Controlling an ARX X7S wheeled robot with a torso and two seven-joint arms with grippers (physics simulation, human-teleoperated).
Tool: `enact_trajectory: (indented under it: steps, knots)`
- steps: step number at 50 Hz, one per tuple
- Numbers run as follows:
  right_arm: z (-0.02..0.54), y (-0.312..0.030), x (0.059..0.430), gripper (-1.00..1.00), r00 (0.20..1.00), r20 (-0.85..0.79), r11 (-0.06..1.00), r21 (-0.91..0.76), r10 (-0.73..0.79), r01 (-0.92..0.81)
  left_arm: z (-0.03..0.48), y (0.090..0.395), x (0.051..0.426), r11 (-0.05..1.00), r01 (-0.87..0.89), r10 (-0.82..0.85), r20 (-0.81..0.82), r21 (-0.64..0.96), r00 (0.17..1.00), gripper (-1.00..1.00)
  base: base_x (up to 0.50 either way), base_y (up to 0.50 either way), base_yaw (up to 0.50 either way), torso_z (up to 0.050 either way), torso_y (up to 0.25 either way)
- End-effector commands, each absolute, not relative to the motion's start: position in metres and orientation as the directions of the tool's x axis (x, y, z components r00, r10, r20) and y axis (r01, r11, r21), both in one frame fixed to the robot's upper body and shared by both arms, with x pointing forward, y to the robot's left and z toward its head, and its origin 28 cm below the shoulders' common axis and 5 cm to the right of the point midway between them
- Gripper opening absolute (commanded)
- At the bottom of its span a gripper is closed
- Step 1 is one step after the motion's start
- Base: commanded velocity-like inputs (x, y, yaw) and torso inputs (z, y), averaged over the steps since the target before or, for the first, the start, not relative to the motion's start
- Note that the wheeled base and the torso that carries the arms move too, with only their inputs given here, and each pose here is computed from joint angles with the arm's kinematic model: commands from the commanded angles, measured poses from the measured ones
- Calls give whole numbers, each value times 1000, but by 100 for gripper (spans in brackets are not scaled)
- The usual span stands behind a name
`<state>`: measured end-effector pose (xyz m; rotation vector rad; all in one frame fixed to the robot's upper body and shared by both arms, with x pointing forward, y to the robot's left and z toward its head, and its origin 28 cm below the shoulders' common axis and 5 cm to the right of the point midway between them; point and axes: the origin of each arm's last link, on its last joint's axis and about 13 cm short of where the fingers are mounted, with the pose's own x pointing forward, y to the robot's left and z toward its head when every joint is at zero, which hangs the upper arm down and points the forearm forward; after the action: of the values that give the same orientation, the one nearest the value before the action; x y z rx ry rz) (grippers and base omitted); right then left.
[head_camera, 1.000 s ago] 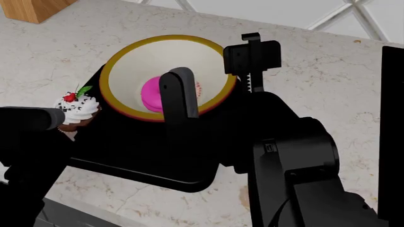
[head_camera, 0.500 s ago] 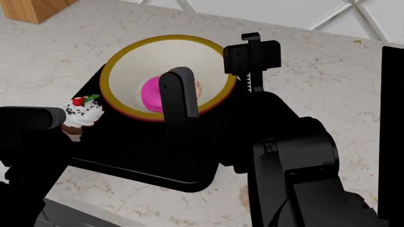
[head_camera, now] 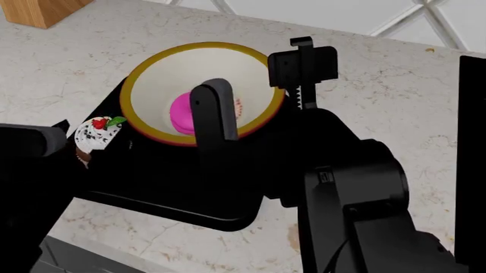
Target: Pick up the bowl with donut and place it on the tray. Pick up the cupcake and place it on the tray.
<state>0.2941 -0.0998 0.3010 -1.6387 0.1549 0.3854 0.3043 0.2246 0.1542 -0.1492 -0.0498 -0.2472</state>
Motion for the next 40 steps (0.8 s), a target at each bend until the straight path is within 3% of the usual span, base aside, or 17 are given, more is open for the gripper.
enact_trajectory:
  steps: [1,12,25,40]
  knots:
    - [302,-101,290,100,934,-334,-110,-941,127,-321,183,219,269,950,293,-273,168,-109,947,100,0,0,0,0,0]
    - [305,-110,274,100,947,-294,-83,-955,126,-286,215,204,222,936,351,-335,278,-7,900,100,0,0,0,0,0]
    - [310,-113,262,100,958,-250,-76,-967,140,-241,233,207,184,935,353,-335,381,24,862,100,0,0,0,0,0]
    - [323,-120,212,100,981,-108,-99,-991,163,-92,250,212,139,942,322,-322,509,90,799,100,0,0,0,0,0]
